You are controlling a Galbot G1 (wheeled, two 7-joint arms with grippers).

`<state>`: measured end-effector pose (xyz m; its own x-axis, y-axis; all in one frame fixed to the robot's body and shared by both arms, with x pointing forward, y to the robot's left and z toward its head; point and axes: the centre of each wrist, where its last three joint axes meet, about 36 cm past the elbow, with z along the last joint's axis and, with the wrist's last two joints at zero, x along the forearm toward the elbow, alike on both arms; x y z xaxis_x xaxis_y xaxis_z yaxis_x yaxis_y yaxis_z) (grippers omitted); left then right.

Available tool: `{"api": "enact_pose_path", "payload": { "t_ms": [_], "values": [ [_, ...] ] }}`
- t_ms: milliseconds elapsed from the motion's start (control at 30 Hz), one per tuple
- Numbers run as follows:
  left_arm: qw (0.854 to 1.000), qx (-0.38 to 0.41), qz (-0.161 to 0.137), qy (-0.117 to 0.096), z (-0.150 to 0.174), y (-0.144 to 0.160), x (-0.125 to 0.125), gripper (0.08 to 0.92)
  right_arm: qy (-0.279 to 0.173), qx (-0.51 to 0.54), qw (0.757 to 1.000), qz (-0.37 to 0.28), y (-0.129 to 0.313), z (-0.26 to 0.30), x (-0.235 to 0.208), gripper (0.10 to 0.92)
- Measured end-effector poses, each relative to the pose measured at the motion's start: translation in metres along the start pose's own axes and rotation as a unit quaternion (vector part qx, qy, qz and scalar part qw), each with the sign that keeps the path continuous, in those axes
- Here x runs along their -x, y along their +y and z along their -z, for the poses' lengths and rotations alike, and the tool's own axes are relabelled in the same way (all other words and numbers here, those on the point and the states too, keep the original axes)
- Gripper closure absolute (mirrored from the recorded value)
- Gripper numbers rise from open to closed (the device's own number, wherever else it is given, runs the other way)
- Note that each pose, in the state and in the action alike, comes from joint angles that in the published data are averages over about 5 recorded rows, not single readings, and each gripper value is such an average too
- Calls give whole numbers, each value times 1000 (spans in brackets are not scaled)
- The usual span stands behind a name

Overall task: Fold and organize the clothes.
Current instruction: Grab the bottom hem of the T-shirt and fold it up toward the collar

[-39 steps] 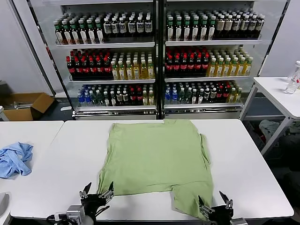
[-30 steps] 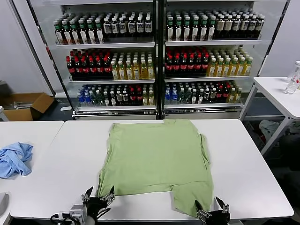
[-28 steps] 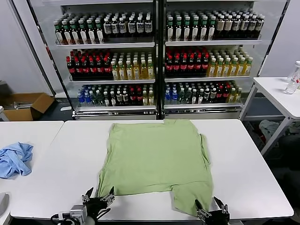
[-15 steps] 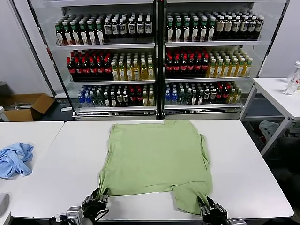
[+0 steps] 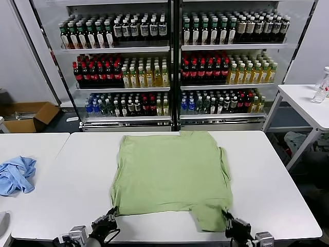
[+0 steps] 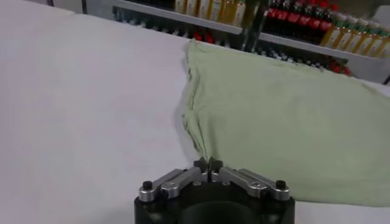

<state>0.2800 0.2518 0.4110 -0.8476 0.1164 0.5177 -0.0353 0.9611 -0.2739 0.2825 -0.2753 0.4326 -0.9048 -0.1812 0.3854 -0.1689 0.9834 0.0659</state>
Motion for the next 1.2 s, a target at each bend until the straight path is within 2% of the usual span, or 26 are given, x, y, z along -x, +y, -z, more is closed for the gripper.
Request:
{"api": "enact_pose_path", "payload": {
  "t_ms": [167, 400, 767, 933, 1200],
  "values": [
    [999, -18, -12, -28, 14, 7, 4, 914, -34, -6, 999, -1, -9, 13, 19, 916],
    [998, -21, -26, -54, 29, 14, 20, 914, -62, -25, 998, -3, -20, 24, 58, 916],
    [997, 15, -10, -78, 45, 15, 76, 914, -54, -60, 997, -5, -24, 26, 116, 907],
    [995, 45, 14, -87, 45, 10, 103, 878, -41, -80, 996, -11, -19, 22, 129, 790],
    [991, 69, 46, -108, 41, -1, 118, 649, -42, -99, 994, -24, -20, 20, 126, 565]
  ]
}}
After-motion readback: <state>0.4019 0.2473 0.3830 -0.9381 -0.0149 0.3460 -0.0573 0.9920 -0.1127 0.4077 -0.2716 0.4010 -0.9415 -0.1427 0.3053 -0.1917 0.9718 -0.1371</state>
